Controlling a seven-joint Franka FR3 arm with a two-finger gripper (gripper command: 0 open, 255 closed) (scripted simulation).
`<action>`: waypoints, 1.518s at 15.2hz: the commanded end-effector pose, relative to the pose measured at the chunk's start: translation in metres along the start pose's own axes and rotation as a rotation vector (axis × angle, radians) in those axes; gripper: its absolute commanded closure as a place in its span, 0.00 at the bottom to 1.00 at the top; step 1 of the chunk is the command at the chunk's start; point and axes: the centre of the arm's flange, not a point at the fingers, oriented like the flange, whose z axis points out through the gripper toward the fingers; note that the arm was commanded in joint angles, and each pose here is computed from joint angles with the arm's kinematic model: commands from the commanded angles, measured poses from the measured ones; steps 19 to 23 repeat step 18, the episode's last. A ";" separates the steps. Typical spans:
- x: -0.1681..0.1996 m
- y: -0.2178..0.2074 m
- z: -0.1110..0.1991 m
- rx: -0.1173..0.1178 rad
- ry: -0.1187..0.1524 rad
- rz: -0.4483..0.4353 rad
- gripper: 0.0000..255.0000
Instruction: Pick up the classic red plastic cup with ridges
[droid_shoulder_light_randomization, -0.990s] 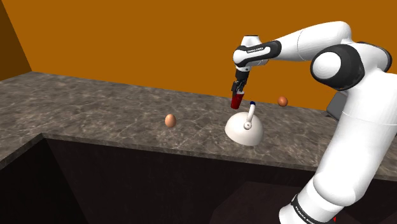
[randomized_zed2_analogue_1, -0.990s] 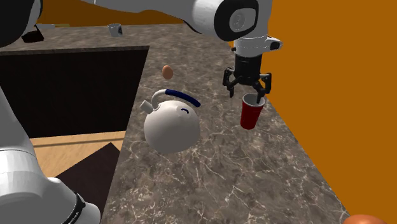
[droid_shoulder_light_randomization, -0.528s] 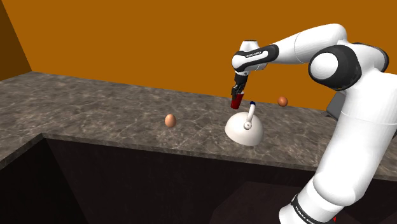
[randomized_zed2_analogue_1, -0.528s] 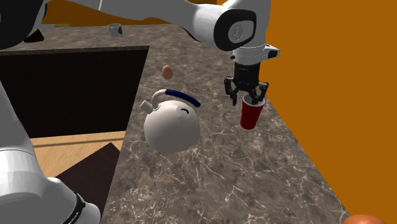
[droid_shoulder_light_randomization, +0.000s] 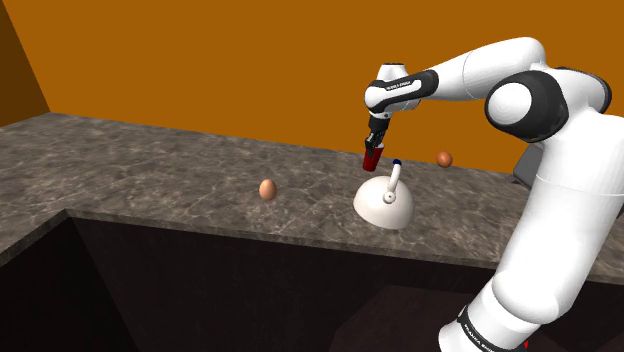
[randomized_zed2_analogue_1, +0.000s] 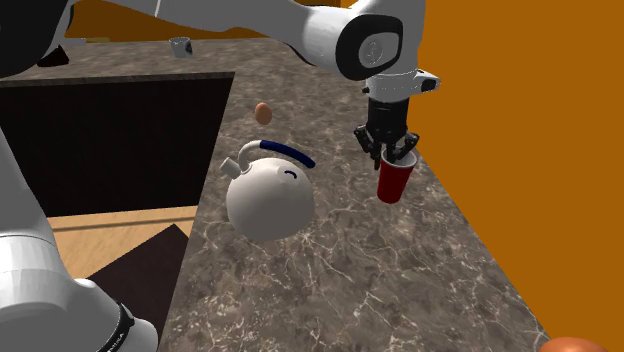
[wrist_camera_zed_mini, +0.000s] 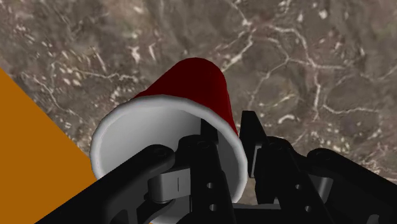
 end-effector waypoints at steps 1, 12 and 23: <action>0.000 0.000 0.001 0.000 -0.001 0.000 1.00; 0.000 0.006 -0.057 0.000 -0.001 0.000 1.00; 0.001 0.008 -0.079 0.000 -0.001 0.000 1.00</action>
